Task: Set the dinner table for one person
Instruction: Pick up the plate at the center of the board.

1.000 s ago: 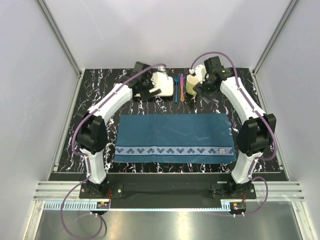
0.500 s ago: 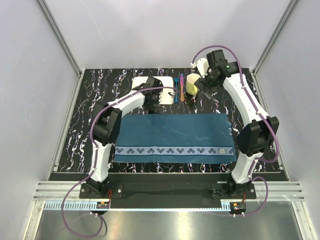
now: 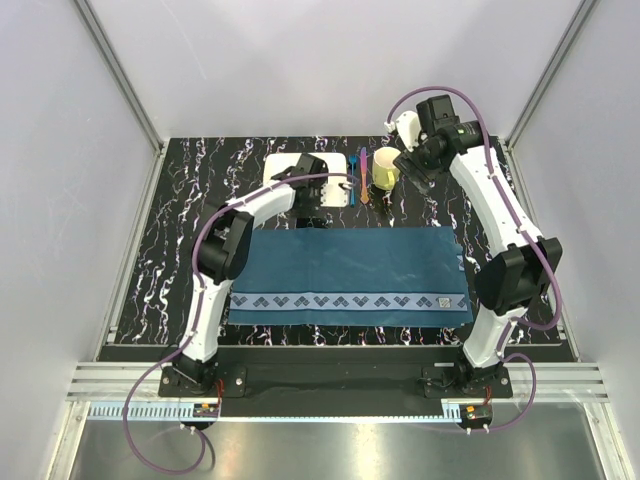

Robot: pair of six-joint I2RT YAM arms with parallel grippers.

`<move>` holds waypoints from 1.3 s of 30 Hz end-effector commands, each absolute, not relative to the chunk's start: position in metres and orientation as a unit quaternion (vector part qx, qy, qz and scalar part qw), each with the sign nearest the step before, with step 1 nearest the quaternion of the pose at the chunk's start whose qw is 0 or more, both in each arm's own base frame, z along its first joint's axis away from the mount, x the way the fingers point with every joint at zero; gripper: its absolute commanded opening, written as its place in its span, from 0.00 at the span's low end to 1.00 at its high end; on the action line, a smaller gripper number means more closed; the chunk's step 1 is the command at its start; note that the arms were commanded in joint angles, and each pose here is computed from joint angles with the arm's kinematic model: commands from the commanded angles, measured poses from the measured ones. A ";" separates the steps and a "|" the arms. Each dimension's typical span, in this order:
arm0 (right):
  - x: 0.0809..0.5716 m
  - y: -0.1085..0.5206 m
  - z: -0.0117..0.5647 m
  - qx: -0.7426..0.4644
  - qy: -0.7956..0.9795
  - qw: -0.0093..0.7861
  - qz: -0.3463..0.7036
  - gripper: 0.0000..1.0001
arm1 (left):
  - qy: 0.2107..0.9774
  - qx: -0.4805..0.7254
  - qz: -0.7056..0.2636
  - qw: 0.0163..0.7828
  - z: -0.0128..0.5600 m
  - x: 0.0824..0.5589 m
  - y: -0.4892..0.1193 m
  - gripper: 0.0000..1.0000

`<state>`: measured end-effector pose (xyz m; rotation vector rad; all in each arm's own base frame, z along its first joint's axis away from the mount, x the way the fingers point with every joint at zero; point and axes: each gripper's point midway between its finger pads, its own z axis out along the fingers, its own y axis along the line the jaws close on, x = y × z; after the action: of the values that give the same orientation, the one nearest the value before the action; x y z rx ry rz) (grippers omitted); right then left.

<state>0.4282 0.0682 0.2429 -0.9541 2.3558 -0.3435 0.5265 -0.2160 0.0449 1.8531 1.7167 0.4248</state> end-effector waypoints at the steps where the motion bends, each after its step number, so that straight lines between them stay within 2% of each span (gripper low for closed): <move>1: 0.426 0.065 0.279 -0.345 0.868 0.328 -0.143 0.83 | 0.655 0.666 0.167 0.316 0.056 0.545 -0.222 0.94; 10: 0.431 0.066 0.282 -0.343 0.866 0.334 -0.142 0.82 | 0.683 0.642 0.154 0.312 0.045 0.541 -0.221 0.86; 16: 0.434 0.067 0.281 -0.341 0.867 0.335 -0.143 0.82 | 0.703 0.625 0.149 0.305 0.053 0.532 -0.213 0.89; 22: 0.432 0.066 0.276 -0.342 0.869 0.329 -0.143 0.81 | 0.780 0.497 0.114 0.363 0.117 0.532 -0.197 0.93; 26: 0.432 0.066 0.273 -0.346 0.868 0.326 -0.143 0.81 | 0.837 0.402 0.058 0.367 0.146 0.521 -0.183 0.95; 28: 0.434 0.067 0.272 -0.346 0.868 0.326 -0.142 0.81 | 0.854 0.356 0.046 0.377 0.164 0.533 -0.169 0.95; 32: 0.434 0.067 0.268 -0.353 0.868 0.319 -0.142 0.83 | 0.903 0.252 0.002 0.349 0.165 0.549 -0.143 0.95; 39: 0.427 0.054 0.261 -0.366 0.866 0.295 -0.172 0.82 | 0.927 0.147 -0.097 0.332 0.132 0.577 -0.113 0.95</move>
<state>0.4298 0.0637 0.2474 -0.9671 2.3395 -0.3831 0.5928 -0.1096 0.1887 0.5170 2.2334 -0.0266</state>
